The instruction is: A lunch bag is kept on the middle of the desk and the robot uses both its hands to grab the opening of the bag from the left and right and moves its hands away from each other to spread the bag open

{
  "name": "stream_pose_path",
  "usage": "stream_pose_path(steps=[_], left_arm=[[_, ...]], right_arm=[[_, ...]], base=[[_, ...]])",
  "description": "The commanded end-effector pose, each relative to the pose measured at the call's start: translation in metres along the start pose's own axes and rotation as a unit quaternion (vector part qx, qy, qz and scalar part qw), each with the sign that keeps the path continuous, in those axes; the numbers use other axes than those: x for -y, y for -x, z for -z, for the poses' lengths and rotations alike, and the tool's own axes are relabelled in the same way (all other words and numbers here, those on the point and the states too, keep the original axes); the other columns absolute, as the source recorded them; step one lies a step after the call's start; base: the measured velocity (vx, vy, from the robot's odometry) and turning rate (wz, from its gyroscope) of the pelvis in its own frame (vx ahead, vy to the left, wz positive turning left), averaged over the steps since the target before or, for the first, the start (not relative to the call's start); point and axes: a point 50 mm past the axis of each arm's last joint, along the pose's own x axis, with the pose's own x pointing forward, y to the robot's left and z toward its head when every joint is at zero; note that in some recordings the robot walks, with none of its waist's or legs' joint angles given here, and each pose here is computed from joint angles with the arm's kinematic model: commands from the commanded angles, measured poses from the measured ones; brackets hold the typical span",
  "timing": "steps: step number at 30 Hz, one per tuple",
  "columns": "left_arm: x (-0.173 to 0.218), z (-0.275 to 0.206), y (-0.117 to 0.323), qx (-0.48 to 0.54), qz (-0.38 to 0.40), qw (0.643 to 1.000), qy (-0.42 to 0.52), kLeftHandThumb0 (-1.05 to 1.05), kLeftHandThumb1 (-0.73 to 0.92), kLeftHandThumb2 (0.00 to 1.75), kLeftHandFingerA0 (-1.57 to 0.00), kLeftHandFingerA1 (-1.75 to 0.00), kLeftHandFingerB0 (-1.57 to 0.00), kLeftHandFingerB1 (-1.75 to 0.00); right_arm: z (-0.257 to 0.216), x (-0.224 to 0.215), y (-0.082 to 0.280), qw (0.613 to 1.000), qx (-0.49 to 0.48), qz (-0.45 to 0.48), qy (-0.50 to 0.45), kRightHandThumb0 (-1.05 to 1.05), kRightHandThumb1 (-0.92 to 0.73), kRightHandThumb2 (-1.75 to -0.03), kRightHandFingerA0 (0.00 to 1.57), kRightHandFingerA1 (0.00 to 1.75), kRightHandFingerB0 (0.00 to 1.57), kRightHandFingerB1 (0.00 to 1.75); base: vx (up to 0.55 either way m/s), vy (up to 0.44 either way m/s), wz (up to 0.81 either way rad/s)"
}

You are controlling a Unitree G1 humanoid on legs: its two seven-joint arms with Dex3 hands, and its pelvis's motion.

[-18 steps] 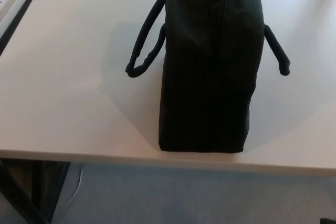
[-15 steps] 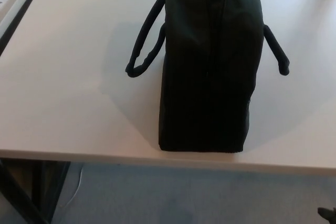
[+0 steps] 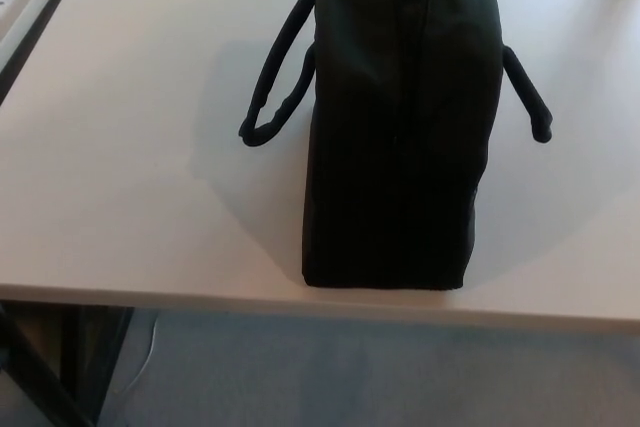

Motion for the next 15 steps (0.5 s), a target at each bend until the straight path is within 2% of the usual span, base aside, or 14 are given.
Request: stream_pose_path(steps=[1, 2, 3, 4, 5, 6, 7, 8, 9, 10, 12, 13, 14, 15], left_arm=[[-0.117, -0.111, -0.001, 0.435, -0.338, 0.833, -0.041, 0.02, 0.68, 0.6, -0.68, -1.27, -0.16, -0.28], [-0.125, -0.124, -0.005, 0.457, -0.362, 0.81, -0.064, -0.03, 0.69, 0.61, -0.62, -1.34, -0.14, -0.27], [-0.128, -0.128, -0.007, 0.466, -0.367, 0.803, -0.069, -0.05, 0.71, 0.61, -0.45, -0.63, -0.14, -0.27], [-0.13, -0.132, -0.008, 0.473, -0.37, 0.796, -0.073, -0.05, 0.71, 0.61, -0.45, -0.63, -0.14, -0.27], [-0.141, -0.146, -0.012, 0.488, -0.379, 0.784, -0.067, -0.11, 0.73, 0.63, -0.54, -0.74, -0.14, -0.27], [-0.146, -0.152, -0.013, 0.5, -0.38, 0.775, -0.066, -0.1, 0.58, 0.99, -0.52, -0.67, 0.0, -0.43], [-0.152, -0.161, -0.014, 0.515, -0.383, 0.763, -0.073, -0.1, 0.55, 0.97, -0.36, -0.6, 0.0, -0.43], [-0.156, -0.167, -0.015, 0.526, -0.388, 0.753, -0.078, -0.14, 0.79, 0.59, -0.46, -1.33, -0.15, -0.24], [-0.159, -0.171, -0.016, 0.533, -0.392, 0.746, -0.081, -0.14, 0.79, 0.59, -0.46, -1.33, -0.15, -0.24], [-0.162, -0.177, -0.017, 0.541, -0.396, 0.738, -0.081, -0.14, 0.75, 0.62, -0.58, -0.46, -0.14, -0.27], [-0.171, -0.195, -0.018, 0.562, -0.408, 0.714, -0.092, -0.15, 0.74, 0.62, -0.6, -0.43, -0.16, -0.28], [-0.174, -0.201, -0.018, 0.571, -0.41, 0.705, -0.096, -0.11, 0.54, 0.97, -0.25, -0.53, -0.03, -0.45], [-0.177, -0.206, -0.018, 0.58, -0.406, 0.699, -0.1, -0.13, 0.73, 0.64, -0.23, -0.29, -0.14, -0.28], [-0.179, -0.212, -0.017, 0.593, -0.4, 0.691, -0.105, -0.07, 0.49, 0.94, -0.11, -0.47, -0.02, -0.44]], right_arm=[[-0.062, 0.151, -0.018, 0.876, 0.322, 0.358, -0.004, -0.21, -0.45, -0.58, 0.18, 0.35, 0.1, 0.19], [-0.072, 0.163, -0.021, 0.863, 0.342, 0.371, -0.001, -0.15, -0.47, -0.92, 0.0, 0.48, 0.0, 0.49], [-0.076, 0.167, -0.022, 0.859, 0.348, 0.375, 0.001, -0.16, -0.47, -0.92, 0.0, 0.48, 0.0, 0.49], [-0.079, 0.171, -0.023, 0.855, 0.353, 0.379, 0.004, -0.16, -0.47, -0.92, 0.0, 0.48, 0.0, 0.49], [-0.091, 0.186, -0.031, 0.841, 0.375, 0.389, 0.007, -0.12, -0.43, -0.89, 0.0, 0.49, 0.0, 0.49], [-0.096, 0.192, -0.033, 0.836, 0.381, 0.395, 0.007, -0.13, -0.43, -0.89, 0.0, 0.48, 0.0, 0.49], [-0.1, 0.199, -0.038, 0.83, 0.383, 0.404, 0.016, -0.16, -0.44, -0.9, 0.0, 0.48, 0.0, 0.48], [-0.104, 0.204, -0.041, 0.827, 0.383, 0.41, 0.023, -0.24, -0.46, -0.55, 0.2, 0.32, 0.1, 0.24], [-0.106, 0.208, -0.043, 0.825, 0.384, 0.414, 0.028, -0.24, -0.46, -0.55, 0.2, 0.32, 0.1, 0.24], [-0.11, 0.213, -0.045, 0.821, 0.386, 0.419, 0.032, -0.27, -0.46, -0.55, 0.23, 0.33, 0.11, 0.25], [-0.121, 0.226, -0.053, 0.814, 0.396, 0.423, 0.036, -0.29, -0.4, -0.58, 0.21, 0.37, 0.1, 0.3], [-0.124, 0.23, -0.056, 0.813, 0.4, 0.421, 0.033, -0.28, -0.41, -0.58, 0.2, 0.36, 0.11, 0.31], [-0.128, 0.233, -0.058, 0.812, 0.405, 0.418, 0.029, -0.3, -0.42, -0.6, 0.19, 0.35, 0.12, 0.32], [-0.133, 0.238, -0.061, 0.81, 0.412, 0.416, 0.024, -0.32, -0.43, -0.59, 0.2, 0.34, 0.14, 0.31]], base=[[0.0, 0.0, 0.0], [0.0, 0.0, 0.0], [0.0, 0.0, 0.0], [0.0, 0.0, 0.0], [0.0, 0.0, 0.0], [0.0, 0.0, 0.0], [0.0, 0.0, 0.0], [0.0, 0.0, 0.0], [0.0, 0.0, 0.0], [0.0, 0.0, 0.0], [0.0, 0.0, 0.0], [0.0, 0.0, 0.0], [0.0, 0.0, 0.0], [0.0, 0.0, 0.0]])
